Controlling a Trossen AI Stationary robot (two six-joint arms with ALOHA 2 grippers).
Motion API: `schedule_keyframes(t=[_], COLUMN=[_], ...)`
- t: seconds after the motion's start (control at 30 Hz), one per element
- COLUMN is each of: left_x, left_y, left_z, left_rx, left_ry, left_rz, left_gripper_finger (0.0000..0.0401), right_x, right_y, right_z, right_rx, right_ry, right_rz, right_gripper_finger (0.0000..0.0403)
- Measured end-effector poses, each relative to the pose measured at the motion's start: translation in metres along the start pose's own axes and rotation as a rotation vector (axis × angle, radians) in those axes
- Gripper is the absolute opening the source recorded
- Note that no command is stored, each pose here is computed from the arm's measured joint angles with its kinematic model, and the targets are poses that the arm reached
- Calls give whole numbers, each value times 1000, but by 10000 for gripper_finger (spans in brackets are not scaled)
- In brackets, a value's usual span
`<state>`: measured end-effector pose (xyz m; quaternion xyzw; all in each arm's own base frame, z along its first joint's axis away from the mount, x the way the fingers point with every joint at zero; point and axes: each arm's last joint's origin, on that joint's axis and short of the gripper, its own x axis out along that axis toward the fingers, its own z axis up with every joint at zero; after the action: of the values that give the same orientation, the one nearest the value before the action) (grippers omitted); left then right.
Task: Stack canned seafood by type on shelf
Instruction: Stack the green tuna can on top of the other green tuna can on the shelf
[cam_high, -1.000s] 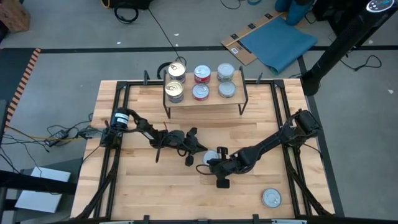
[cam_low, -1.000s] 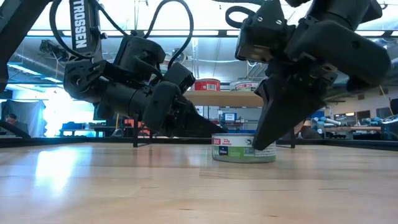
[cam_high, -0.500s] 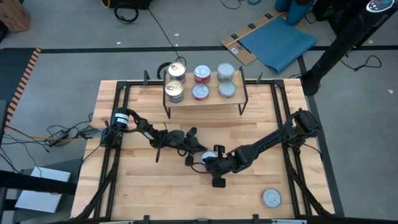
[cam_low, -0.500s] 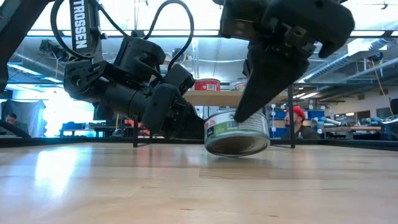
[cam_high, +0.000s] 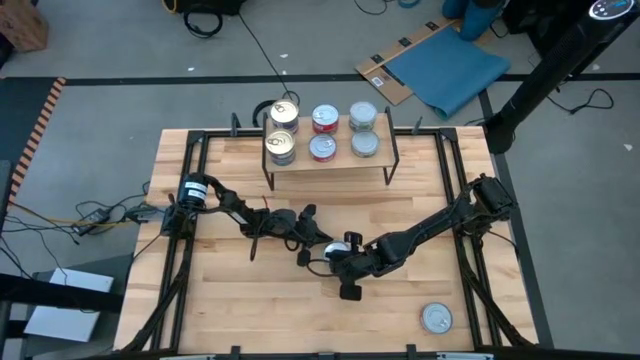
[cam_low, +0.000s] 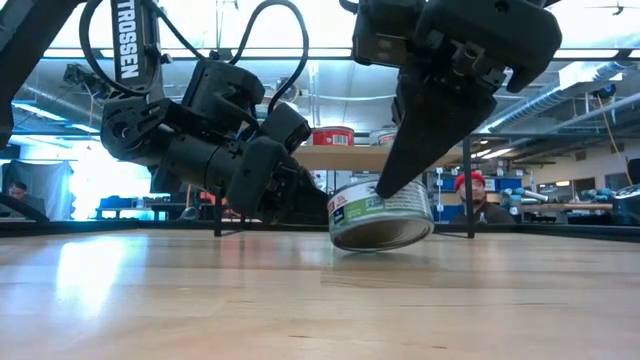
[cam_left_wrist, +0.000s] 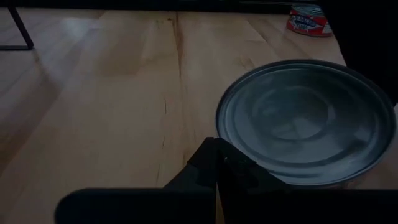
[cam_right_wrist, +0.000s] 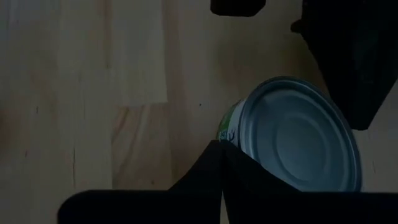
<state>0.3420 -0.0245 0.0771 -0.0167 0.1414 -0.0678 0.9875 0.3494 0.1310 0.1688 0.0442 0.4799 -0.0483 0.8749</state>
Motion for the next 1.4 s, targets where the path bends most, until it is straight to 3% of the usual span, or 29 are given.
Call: schedule_keyframes(t=[0.47,1.4], left_x=[0,0], left_y=[-1,0], left_z=[-1,-4], left_rx=[1,22], left_ry=[10,38], left_rz=[-14,5], left_gripper_finger=[5,5], right_x=[-6,-4], right_y=[1,-25], right_z=[12,28], right_rx=[11,55], right_ry=[-17,-36], right_rz=[-1,-29], right_gripper_finger=[10,10])
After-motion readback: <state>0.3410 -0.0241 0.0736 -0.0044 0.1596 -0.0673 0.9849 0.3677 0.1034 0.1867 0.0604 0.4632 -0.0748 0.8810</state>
